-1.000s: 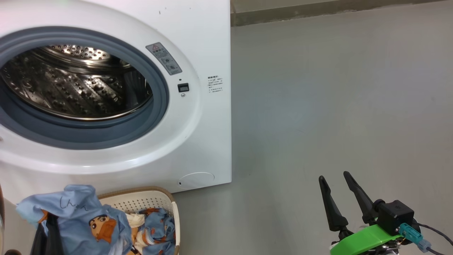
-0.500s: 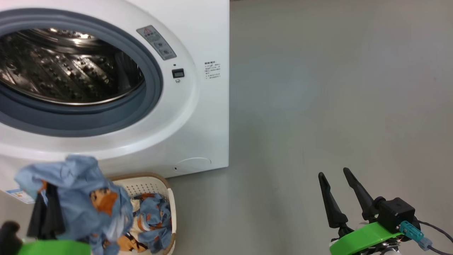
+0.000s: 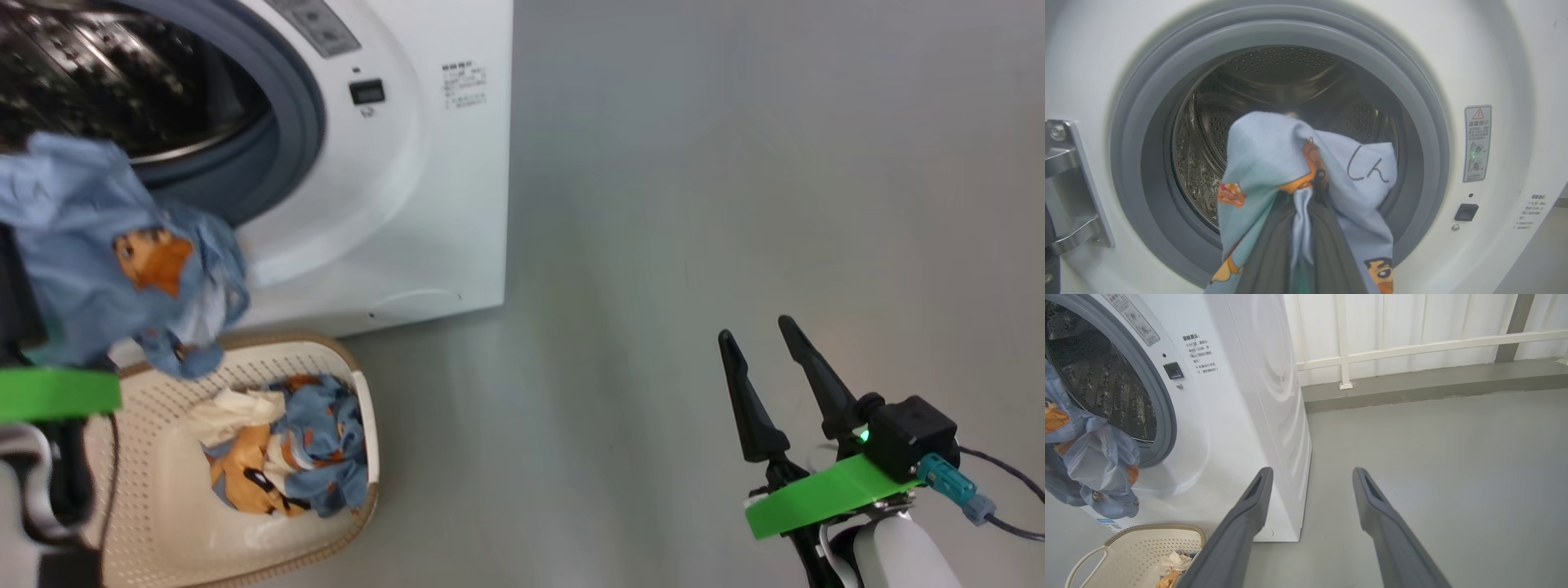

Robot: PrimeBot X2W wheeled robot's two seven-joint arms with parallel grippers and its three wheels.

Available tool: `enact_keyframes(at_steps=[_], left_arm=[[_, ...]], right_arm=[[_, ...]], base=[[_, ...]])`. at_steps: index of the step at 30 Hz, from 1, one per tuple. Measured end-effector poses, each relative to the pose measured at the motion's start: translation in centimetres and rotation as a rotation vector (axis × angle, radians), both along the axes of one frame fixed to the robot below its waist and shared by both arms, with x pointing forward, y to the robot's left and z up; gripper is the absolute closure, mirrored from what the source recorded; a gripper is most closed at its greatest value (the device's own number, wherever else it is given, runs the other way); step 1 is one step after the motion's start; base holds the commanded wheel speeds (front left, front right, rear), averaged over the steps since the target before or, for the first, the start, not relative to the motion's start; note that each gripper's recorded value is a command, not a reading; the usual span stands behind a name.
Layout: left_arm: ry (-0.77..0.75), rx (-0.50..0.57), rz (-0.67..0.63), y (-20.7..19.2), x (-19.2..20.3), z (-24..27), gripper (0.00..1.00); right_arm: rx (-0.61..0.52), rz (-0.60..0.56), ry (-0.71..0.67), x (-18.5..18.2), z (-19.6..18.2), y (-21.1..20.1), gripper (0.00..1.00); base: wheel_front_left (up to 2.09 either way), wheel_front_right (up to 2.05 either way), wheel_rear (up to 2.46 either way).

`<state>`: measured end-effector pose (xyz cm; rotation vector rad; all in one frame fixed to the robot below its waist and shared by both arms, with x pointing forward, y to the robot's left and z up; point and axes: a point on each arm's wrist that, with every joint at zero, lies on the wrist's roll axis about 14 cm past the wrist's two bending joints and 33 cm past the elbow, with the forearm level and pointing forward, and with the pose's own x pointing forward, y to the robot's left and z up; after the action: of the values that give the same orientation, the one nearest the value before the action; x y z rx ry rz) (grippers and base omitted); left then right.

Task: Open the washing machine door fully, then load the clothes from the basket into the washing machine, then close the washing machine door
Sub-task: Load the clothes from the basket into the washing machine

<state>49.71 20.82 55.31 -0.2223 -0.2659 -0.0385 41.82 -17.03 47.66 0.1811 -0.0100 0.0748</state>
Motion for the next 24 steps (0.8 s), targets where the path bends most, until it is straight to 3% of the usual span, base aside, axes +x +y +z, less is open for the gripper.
enact_keyframes(at_steps=[15, 24], left_arm=[[0.098, 0.000, -0.041, 0.3, 12.3, -5.8, 1.00], [0.239, 0.055, -0.160, -2.8, 18.0, -11.7, 1.00]], right_arm=[[0.005, 0.006, 0.127, 3.6, -6.2, 0.0, 0.00], [0.019, -0.009, 0.220, 4.2, -10.5, -0.5, 0.00]], base=[[0.00, 0.00, 0.00], [0.00, 0.00, 0.00]])
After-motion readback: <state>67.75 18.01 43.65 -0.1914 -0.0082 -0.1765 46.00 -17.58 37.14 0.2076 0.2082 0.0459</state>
